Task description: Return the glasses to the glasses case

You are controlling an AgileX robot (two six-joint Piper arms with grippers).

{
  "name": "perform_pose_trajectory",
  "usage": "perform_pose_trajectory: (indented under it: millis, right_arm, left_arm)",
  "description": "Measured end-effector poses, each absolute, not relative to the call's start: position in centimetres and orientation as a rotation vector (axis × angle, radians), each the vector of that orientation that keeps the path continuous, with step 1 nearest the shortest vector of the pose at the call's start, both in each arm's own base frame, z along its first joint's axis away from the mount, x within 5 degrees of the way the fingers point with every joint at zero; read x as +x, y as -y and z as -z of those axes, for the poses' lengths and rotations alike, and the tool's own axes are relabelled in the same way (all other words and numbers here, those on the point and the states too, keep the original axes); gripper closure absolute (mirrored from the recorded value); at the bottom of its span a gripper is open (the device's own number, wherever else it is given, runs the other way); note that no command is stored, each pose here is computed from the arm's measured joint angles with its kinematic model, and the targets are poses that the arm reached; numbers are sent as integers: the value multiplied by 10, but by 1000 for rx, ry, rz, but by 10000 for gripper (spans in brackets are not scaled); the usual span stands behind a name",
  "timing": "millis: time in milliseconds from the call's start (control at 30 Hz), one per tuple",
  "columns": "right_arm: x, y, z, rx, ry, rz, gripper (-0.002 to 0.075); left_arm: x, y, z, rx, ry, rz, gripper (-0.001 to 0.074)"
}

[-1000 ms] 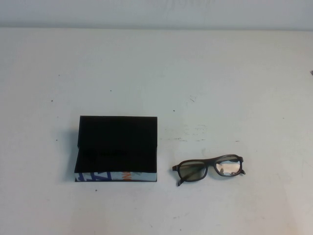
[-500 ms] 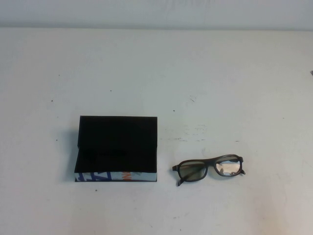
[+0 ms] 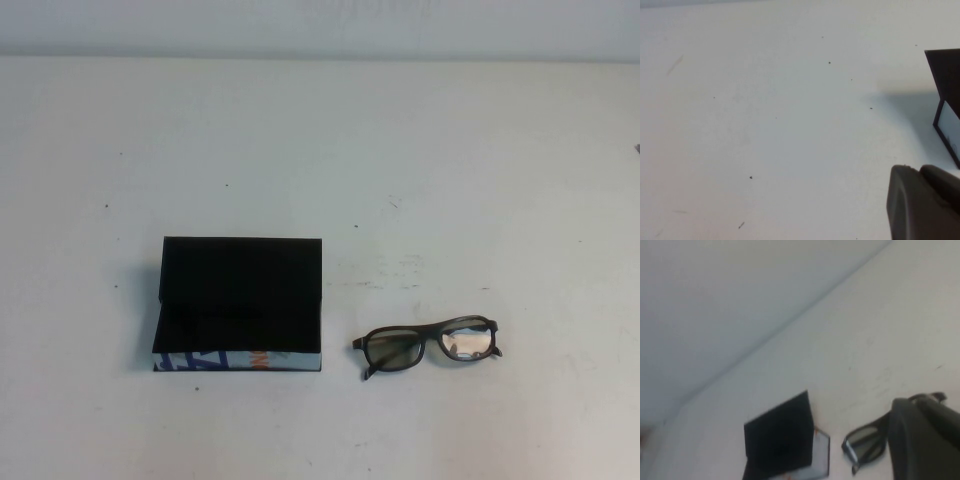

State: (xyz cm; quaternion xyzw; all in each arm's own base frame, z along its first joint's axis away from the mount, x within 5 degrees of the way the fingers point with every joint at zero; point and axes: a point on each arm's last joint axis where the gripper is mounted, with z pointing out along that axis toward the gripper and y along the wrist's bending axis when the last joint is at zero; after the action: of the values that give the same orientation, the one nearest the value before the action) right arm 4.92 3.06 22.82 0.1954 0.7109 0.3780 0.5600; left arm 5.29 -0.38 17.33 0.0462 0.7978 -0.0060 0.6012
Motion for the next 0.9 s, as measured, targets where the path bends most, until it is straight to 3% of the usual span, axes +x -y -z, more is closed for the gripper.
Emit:
perform_pose_trajectory:
  millis: [400, 633, 900]
  right_arm:
    - [91, -50, -299, -100, -2240, -776, 739]
    - [124, -60, -306, -391, -2399, -722, 739]
    - [156, -99, -301, -966, -2462, -515, 739]
  left_arm:
    - [53, 4, -173, 107, -1849, 14, 735]
    - [53, 4, -173, 107, -1849, 14, 735]
    - [53, 4, -173, 107, -1849, 14, 735]
